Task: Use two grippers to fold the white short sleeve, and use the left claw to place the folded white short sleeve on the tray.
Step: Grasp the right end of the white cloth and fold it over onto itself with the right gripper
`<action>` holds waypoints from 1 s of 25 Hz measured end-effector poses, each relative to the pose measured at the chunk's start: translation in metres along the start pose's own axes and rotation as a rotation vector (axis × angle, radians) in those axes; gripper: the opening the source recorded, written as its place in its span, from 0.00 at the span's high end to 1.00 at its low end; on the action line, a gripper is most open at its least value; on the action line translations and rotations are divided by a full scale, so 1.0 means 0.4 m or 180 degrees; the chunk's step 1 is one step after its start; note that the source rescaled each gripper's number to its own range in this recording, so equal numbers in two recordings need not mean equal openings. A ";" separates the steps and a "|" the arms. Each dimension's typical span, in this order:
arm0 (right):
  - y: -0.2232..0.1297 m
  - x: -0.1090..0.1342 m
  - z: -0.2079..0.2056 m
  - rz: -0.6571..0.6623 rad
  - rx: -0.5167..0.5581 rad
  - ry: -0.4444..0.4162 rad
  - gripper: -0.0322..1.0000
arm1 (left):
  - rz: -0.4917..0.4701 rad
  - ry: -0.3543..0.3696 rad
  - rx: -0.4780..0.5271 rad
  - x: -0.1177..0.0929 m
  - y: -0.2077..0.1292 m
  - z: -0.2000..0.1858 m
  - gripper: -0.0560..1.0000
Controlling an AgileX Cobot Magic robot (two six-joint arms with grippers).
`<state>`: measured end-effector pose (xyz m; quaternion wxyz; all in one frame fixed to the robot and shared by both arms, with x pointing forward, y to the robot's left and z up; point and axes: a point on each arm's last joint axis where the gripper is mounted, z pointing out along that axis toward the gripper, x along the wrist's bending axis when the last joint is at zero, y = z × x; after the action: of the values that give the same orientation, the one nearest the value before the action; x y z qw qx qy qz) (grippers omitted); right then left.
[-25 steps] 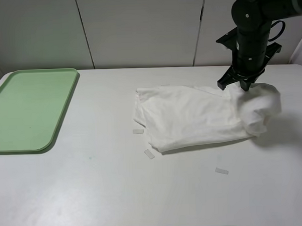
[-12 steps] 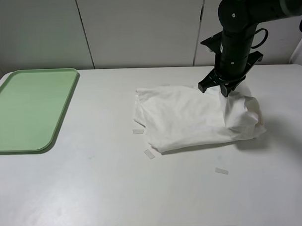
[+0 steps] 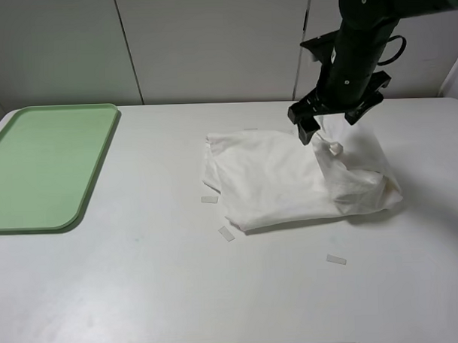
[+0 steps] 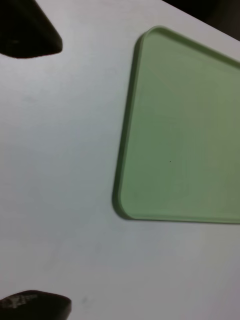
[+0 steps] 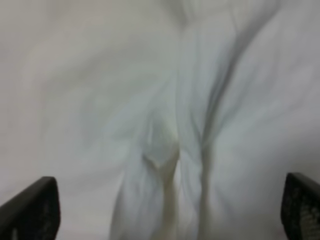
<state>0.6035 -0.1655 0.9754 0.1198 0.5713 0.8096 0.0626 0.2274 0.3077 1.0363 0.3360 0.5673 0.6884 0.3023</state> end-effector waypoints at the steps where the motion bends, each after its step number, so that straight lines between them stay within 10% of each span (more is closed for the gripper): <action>1: 0.005 -0.001 -0.015 -0.0001 -0.0069 0.0019 0.05 | 0.0000 0.0000 0.0000 0.000 0.000 0.000 0.08; 13: 0.014 -0.085 -0.103 0.0085 -0.0410 -0.0200 0.00 | 0.0000 0.0000 0.0000 0.000 0.000 0.000 0.08; 25: -0.005 -0.142 0.085 0.0051 0.0254 -0.0007 0.00 | 0.0000 0.0000 0.0000 0.000 0.000 0.000 0.08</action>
<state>0.6289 -0.2207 0.9493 0.0973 0.5821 0.8067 0.0305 0.2274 0.3077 1.0363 0.3360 0.5673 0.6884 0.3023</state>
